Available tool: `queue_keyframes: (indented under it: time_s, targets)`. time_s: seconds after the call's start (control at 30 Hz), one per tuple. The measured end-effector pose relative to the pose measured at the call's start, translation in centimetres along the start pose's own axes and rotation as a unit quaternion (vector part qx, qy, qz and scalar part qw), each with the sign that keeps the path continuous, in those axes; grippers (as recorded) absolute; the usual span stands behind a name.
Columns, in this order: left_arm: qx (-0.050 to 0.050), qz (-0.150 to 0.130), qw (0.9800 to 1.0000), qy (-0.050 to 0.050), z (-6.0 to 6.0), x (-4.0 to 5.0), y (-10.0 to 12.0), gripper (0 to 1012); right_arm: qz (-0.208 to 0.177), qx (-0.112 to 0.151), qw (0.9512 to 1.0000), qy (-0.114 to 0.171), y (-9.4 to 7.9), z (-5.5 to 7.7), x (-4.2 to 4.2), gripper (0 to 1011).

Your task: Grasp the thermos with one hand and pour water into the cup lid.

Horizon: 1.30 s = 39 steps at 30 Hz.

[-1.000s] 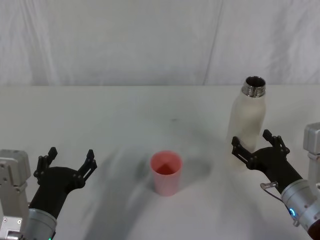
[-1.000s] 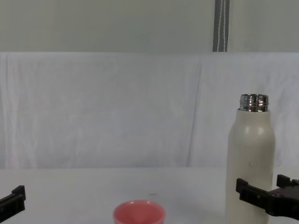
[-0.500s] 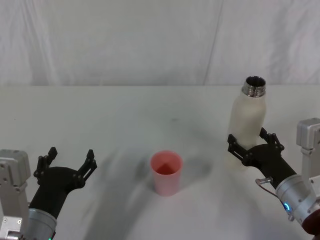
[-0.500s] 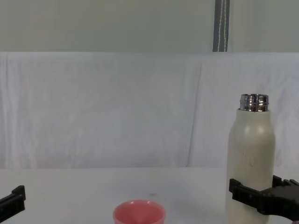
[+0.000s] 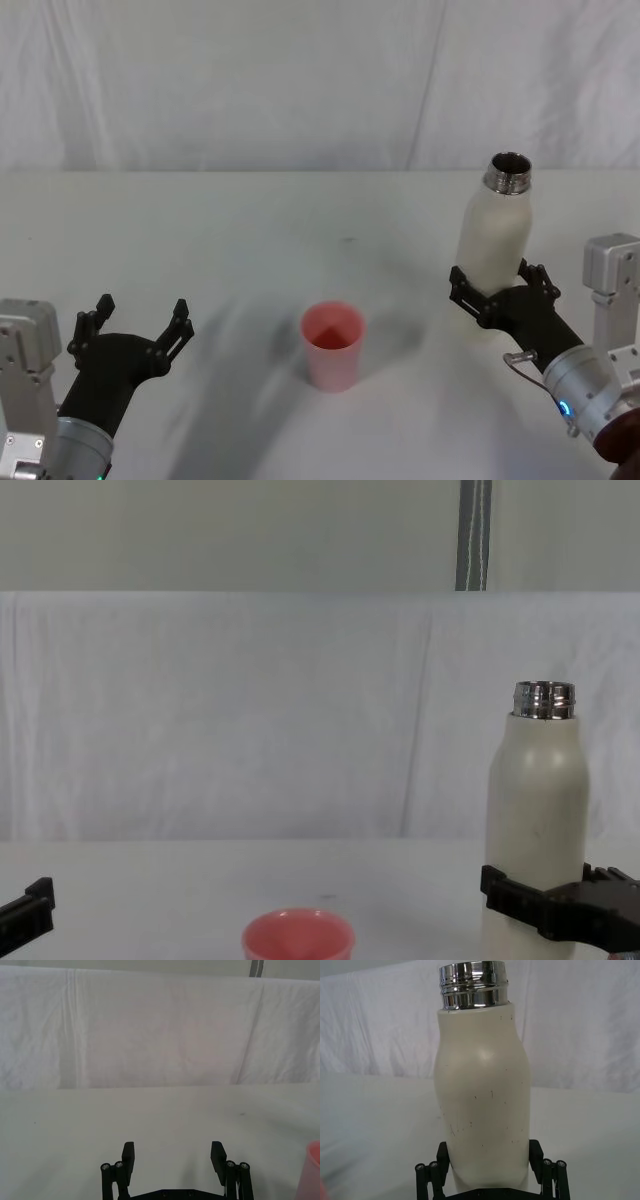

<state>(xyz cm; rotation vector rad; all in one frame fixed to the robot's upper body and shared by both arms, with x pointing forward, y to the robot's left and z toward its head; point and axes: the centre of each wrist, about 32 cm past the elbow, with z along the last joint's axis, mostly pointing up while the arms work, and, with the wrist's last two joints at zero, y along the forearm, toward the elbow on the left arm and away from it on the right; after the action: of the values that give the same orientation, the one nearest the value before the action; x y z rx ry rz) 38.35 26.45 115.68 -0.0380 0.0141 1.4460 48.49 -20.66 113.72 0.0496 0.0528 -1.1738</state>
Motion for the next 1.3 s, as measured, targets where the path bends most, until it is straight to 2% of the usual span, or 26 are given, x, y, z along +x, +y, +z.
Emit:
queue_keyframes:
  time_s: [0.63, 0.73, 1.3]
  targets:
    - [0.000, 0.000, 1.0000, 0.000, 0.00, 0.00, 0.00, 1001, -0.001, 0.000, 1.0000, -0.001, 0.08, -0.02, -0.05, 1003]
    - [0.000, 0.000, 1.0000, 0.000, 0.00, 0.00, 0.00, 1001, -0.001, 0.000, 1.0000, -0.001, 0.07, -0.01, -0.04, 961]
    - [0.000, 0.000, 1.0000, 0.000, 0.00, 0.00, 0.00, 1001, -0.002, 0.000, 1.0000, -0.001, 0.04, 0.00, -0.03, 952]
